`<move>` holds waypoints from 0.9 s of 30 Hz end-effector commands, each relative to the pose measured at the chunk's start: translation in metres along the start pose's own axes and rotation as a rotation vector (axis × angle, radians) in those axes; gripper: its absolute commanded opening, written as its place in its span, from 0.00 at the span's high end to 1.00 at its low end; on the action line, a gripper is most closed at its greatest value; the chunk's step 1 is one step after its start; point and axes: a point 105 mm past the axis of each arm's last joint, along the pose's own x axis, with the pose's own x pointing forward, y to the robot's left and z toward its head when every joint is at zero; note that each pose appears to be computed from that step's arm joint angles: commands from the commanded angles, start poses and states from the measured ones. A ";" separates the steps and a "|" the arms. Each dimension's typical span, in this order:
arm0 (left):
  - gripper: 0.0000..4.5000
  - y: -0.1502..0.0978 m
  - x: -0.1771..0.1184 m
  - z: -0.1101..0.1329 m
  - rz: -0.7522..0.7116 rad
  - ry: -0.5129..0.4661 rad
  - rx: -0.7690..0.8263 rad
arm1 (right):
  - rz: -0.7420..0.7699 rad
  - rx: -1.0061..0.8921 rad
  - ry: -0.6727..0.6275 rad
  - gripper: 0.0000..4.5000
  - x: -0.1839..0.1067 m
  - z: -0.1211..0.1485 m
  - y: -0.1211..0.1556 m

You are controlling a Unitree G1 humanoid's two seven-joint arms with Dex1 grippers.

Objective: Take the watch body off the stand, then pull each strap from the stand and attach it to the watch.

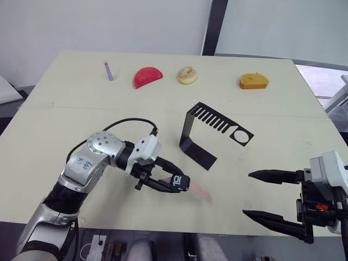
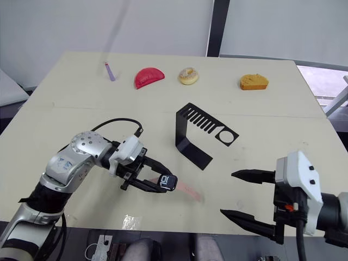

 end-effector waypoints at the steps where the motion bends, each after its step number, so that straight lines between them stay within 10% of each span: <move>1: 0.65 -0.001 0.009 -0.010 0.017 0.030 0.034 | 0.005 -0.034 0.004 0.00 0.004 -0.002 0.003; 20: 0.65 0.002 0.045 -0.062 0.139 0.213 -0.091 | -0.025 -0.093 0.080 0.00 0.012 -0.025 0.000; 27: 0.01 -0.003 -0.011 -0.037 0.154 0.127 -0.146 | -0.065 -0.102 0.097 0.00 0.000 -0.029 -0.008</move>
